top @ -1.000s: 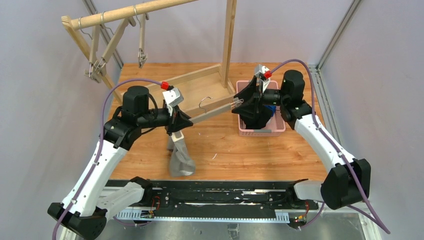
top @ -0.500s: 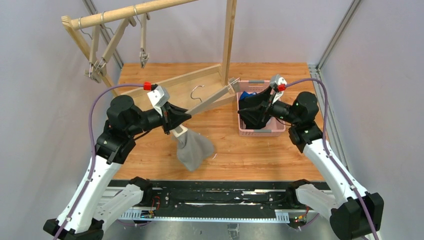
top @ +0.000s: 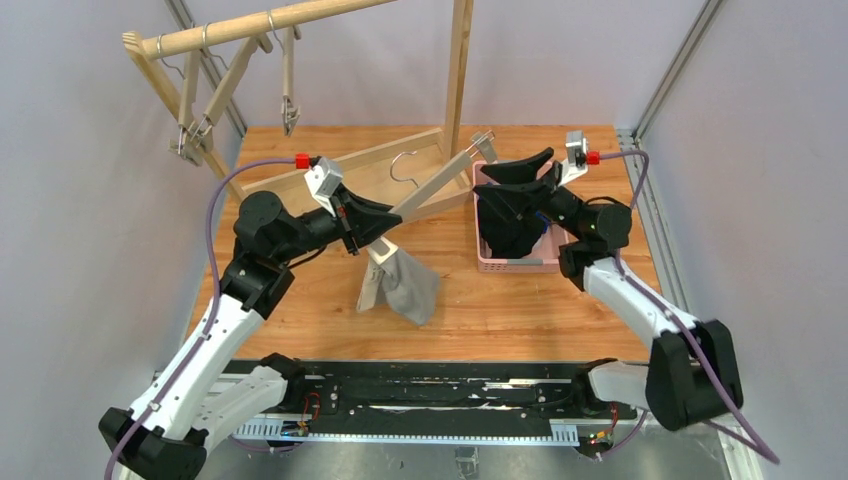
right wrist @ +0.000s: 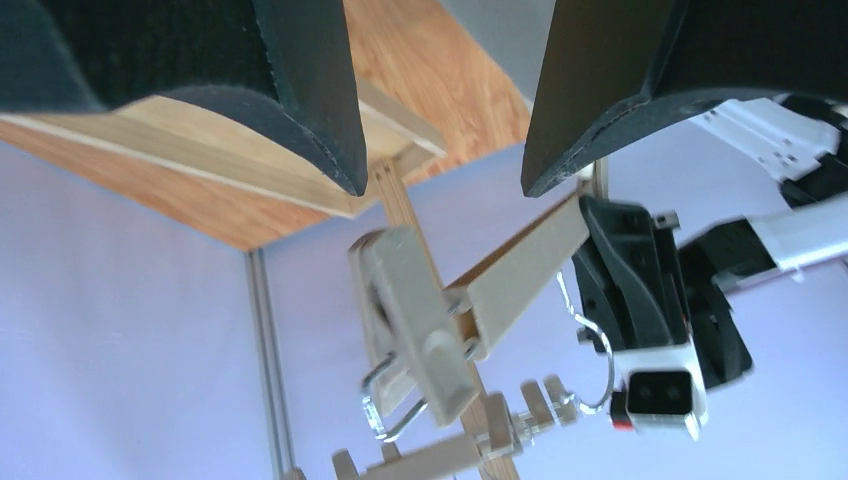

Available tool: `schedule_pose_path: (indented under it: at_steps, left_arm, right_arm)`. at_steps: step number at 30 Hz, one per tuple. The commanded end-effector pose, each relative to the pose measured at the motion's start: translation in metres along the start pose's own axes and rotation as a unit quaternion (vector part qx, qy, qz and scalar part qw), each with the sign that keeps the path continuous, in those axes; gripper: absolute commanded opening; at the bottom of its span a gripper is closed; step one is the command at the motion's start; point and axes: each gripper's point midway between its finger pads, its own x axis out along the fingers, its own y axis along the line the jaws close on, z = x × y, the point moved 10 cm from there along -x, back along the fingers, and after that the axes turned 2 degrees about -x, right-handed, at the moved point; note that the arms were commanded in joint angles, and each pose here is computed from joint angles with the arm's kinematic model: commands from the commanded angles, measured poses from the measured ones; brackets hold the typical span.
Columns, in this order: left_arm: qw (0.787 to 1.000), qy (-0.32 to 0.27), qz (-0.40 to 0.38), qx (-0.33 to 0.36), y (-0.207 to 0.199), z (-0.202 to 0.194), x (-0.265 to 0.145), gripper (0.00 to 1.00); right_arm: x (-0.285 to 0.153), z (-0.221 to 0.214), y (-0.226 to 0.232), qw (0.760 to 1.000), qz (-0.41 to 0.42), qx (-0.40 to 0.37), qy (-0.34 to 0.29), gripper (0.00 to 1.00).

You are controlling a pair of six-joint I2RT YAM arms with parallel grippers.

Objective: Remove the underwear clipped to the hanger

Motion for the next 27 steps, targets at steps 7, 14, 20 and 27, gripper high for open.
schedule_pose_path:
  at_steps: [7, 14, 20, 27]
  left_arm:
    - [0.995, -0.088, -0.045, 0.008, -0.011, 0.025, 0.025, 0.0]
    - [0.994, -0.1, -0.049, -0.001, -0.008, 0.025, 0.037, 0.0]
    - [0.991, -0.117, -0.066, -0.014, -0.011, 0.023, 0.045, 0.0]
    - [0.988, -0.13, -0.086, -0.025, -0.015, 0.022, 0.053, 0.0]
  right_arm:
    - [0.04, 0.021, 0.024, 0.988, 0.13, -0.008, -0.079, 0.59]
    - [0.046, 0.028, 0.027, 0.986, 0.138, -0.014, -0.088, 0.59]
    - [0.051, 0.034, 0.027, 0.985, 0.139, -0.017, -0.1, 0.58]
    - [0.058, 0.041, 0.027, 0.983, 0.143, -0.023, -0.113, 0.54]
